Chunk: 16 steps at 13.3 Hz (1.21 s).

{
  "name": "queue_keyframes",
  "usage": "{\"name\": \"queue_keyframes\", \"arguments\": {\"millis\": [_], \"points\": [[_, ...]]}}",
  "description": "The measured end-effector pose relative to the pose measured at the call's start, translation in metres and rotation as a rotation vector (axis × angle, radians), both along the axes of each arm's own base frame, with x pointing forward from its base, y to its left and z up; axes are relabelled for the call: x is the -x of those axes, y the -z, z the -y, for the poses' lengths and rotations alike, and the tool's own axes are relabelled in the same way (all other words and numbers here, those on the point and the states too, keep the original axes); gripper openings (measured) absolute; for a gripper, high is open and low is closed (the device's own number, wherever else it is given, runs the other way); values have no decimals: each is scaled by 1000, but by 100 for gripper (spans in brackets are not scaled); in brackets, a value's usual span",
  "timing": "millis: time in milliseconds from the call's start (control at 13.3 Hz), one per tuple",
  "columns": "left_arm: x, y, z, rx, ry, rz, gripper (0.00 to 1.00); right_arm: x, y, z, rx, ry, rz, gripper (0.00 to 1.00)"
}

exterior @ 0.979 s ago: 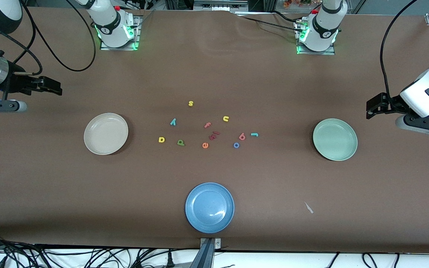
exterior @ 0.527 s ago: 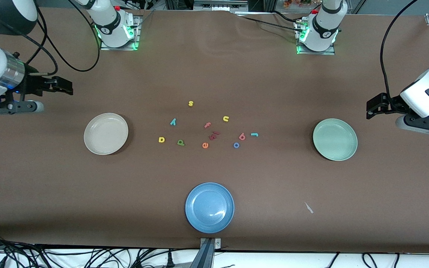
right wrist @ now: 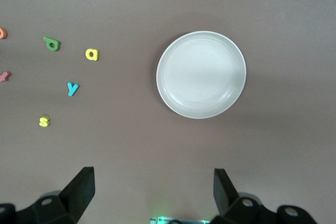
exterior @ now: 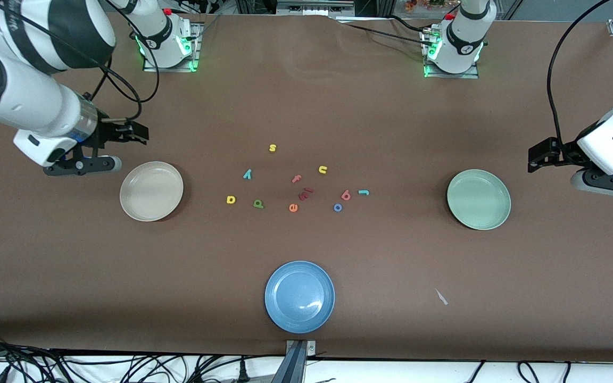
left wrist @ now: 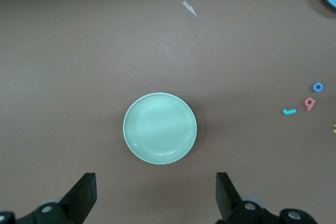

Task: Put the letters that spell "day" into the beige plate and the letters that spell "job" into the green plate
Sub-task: 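Move the right gripper and the left gripper out toward the letters, then grasp the yellow a with the right gripper while the left grasps cyan j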

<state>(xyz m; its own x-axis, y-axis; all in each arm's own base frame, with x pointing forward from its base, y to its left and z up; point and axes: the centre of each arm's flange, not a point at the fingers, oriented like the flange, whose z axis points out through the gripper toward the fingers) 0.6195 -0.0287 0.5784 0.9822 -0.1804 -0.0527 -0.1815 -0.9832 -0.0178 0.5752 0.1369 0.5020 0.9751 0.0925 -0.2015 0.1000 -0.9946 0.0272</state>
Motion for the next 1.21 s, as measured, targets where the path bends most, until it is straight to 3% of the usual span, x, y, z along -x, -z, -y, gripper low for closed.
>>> {"name": "queue_keyframes", "arguments": {"millis": [301,603,829,979,1205], "points": [[1,11,29,-3,-102,-28,100,4,41,-43,0,25,61,100],[-1,55,107,-29,-367,-94,100,4,102,-71,11,9,52,100],[-1,102,153,-89,-665,-157,100,-5,139,-76,15,9,48,100],[-5,132,168,-83,-811,-221,100,-9,159,-83,11,39,79,100],[-11,178,199,-74,-1000,-199,100,-6,203,-118,11,104,124,100]]}}
